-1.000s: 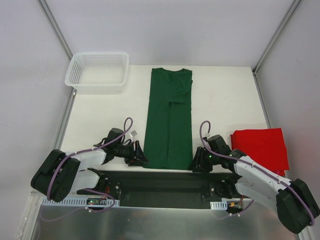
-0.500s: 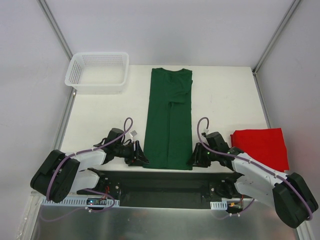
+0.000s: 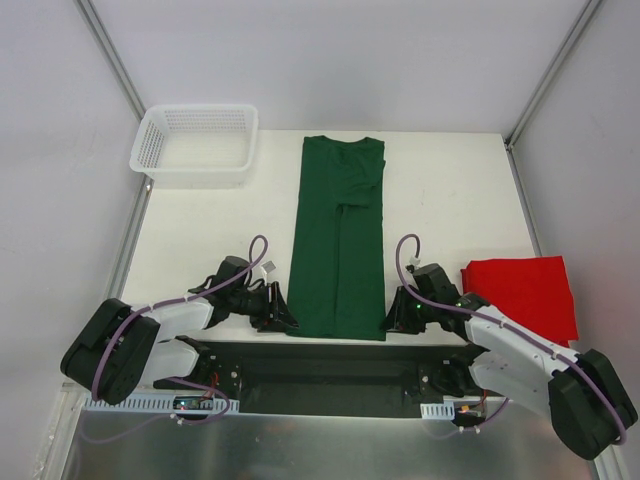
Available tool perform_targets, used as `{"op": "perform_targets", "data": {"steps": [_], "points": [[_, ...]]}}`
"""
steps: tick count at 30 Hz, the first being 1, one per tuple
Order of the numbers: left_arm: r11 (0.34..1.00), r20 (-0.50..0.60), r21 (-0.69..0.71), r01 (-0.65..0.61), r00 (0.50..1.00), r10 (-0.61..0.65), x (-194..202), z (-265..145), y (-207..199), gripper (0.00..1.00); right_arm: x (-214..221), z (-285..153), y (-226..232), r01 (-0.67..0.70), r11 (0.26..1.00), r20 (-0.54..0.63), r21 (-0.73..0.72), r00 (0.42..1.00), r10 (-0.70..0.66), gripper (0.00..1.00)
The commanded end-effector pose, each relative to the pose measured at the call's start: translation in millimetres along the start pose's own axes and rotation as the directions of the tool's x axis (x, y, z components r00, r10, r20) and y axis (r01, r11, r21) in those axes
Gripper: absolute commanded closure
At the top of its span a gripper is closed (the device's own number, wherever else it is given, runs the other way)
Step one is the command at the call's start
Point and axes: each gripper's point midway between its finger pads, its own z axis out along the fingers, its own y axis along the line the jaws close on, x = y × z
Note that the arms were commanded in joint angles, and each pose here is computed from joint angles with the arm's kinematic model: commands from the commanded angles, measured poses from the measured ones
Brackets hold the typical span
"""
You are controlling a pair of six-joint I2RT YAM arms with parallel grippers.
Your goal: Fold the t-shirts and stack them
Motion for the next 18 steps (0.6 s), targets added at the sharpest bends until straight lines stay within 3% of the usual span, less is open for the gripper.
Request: {"op": "perform_targets", "data": {"steps": [1, 8, 18], "points": [[0.999, 0.016, -0.03, -0.036, 0.999, 0.037, -4, 2, 3, 0.58, 13, 3, -25, -0.004, 0.996, -0.034, 0.094, 0.999, 0.007, 0.74], [0.998, 0.024, -0.042, -0.035, 0.999, 0.036, -6, 2, 6, 0.59, 18, 0, -19, 0.003, 0.997, -0.06, 0.078, 0.998, 0.002, 0.73], [0.998, 0.021, -0.045, -0.038, 0.999, 0.038, -6, 3, 6, 0.59, 27, -1, -12, 0.011, 0.998, -0.092, 0.066, 0.996, -0.005, 0.64]]}}
